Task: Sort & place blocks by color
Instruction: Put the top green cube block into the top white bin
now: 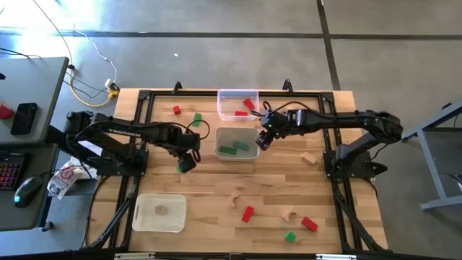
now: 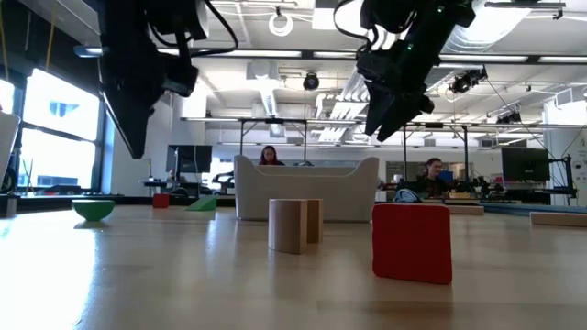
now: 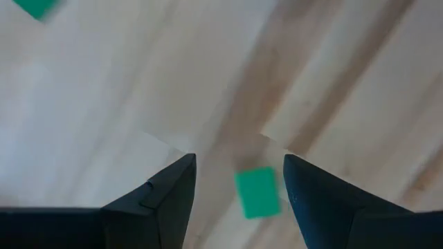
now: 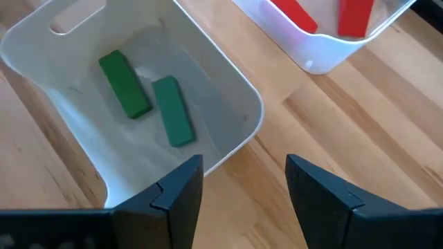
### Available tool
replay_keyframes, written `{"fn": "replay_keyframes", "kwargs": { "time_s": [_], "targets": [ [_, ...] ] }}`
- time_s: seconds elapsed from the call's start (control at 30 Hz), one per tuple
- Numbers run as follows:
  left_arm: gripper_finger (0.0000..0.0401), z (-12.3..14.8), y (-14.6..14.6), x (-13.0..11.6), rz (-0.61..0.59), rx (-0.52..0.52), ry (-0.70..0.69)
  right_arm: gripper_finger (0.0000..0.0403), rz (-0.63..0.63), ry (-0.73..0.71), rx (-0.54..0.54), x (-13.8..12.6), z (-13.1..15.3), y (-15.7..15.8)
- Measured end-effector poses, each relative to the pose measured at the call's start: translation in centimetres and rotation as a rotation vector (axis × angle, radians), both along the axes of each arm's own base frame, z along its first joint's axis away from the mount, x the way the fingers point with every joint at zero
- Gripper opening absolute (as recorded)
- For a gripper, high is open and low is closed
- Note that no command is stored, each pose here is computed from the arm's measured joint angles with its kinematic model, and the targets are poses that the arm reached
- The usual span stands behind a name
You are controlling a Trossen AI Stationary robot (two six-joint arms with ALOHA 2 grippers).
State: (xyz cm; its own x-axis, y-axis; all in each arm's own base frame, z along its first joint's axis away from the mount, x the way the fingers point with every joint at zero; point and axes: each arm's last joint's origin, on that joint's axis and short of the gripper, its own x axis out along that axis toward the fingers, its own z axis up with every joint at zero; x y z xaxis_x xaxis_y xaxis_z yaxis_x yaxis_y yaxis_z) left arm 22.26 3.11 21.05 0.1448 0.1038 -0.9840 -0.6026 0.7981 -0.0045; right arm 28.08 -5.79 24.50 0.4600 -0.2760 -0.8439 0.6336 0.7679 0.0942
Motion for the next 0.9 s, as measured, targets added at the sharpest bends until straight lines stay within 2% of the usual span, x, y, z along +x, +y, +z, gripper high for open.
{"fn": "replay_keyframes", "kwargs": {
  "time_s": [0.17, 0.3, 0.53, 0.9],
  "targets": [
    [0.0204, 0.0, -0.7, 0.1, 0.010, -0.078, -0.007, 0.0193, -0.005, 0.000, -0.010, 0.1, 0.0, 0.4],
    [0.0204, -0.2, -1.3, -0.1, 0.031, -0.086, 0.011, 0.0193, 0.003, 0.000, -0.010, 0.1, 0.0, 0.6],
    [0.0204, -2.1, -1.6, -1.2, 0.120, -0.098, 0.073, 0.0193, 0.004, -0.001, -0.009, 0.1, 0.0, 0.7],
    [0.0204, -3.4, -1.6, -1.3, 0.123, -0.109, 0.065, 0.0193, 0.004, -0.002, -0.010, 0.2, 0.0, 0.7]
  ]
}}
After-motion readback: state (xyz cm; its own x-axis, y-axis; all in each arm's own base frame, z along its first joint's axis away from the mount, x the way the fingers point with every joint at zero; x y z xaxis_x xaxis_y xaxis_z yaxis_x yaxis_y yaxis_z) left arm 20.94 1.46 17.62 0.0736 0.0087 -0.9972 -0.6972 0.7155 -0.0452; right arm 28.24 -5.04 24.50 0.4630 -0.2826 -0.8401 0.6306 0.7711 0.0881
